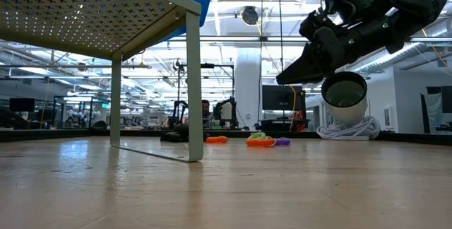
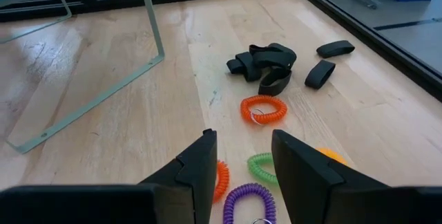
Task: Pick & Place Office Desk Supplies
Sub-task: Put the black rubber band into the center blue basket on the shelf
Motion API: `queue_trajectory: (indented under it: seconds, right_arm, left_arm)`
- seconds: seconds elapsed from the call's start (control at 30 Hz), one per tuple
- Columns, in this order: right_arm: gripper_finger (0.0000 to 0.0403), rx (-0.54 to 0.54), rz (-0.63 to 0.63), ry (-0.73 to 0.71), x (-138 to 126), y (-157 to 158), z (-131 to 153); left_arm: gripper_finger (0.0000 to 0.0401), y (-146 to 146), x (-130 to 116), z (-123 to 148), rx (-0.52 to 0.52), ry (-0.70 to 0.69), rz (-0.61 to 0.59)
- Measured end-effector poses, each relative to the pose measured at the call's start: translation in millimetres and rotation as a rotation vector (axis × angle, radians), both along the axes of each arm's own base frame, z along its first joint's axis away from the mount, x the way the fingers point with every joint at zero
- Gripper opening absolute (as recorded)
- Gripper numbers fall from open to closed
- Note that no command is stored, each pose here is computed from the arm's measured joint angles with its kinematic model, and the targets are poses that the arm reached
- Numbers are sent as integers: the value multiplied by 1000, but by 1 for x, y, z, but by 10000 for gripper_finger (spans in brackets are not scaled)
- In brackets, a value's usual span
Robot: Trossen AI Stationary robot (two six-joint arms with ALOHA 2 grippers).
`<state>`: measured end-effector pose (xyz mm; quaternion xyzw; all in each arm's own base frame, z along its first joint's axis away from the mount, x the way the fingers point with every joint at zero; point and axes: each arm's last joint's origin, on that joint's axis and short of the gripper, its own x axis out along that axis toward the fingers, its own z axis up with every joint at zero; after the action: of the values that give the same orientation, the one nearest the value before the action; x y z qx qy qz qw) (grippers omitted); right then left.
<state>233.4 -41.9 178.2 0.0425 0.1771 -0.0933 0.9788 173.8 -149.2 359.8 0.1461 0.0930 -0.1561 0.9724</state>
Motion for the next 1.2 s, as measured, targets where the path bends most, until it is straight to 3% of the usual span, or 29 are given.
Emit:
queue_trajectory:
  seconds: [0.1, 0.27, 0.47, 0.7, 0.8, 0.93, 1.13, 1.2]
  right_arm:
    - [128, 4, -2, -1, 0, 0, 0]
    - [128, 4, -2, -2, 0, 0, 0]
    - [128, 38, -14, -8, 0, 0, 0]
    - [128, 50, -16, -10, 0, 0, 0]
    - [128, 38, -10, -7, 0, 0, 0]
    - [128, 29, -7, -6, 0, 0, 0]
    - [128, 10, 1, -2, 0, 0, 0]
    - [128, 10, 1, -3, 0, 0, 0]
  left_arm:
    - [212, 5, 7, 4, -17, -29, -58]
    - [212, 24, 24, 22, -55, -203, -69]
    - [212, 57, 40, 41, -102, -392, 66]
    - [212, 79, 41, 62, -351, -571, 149]
    - [212, 86, 41, 67, -332, -629, 180]
    - [212, 96, 49, 62, -258, -610, 353]
    - [212, 139, 101, 17, -342, -464, 885]
    - [212, 159, 113, 2, -369, -426, 993]
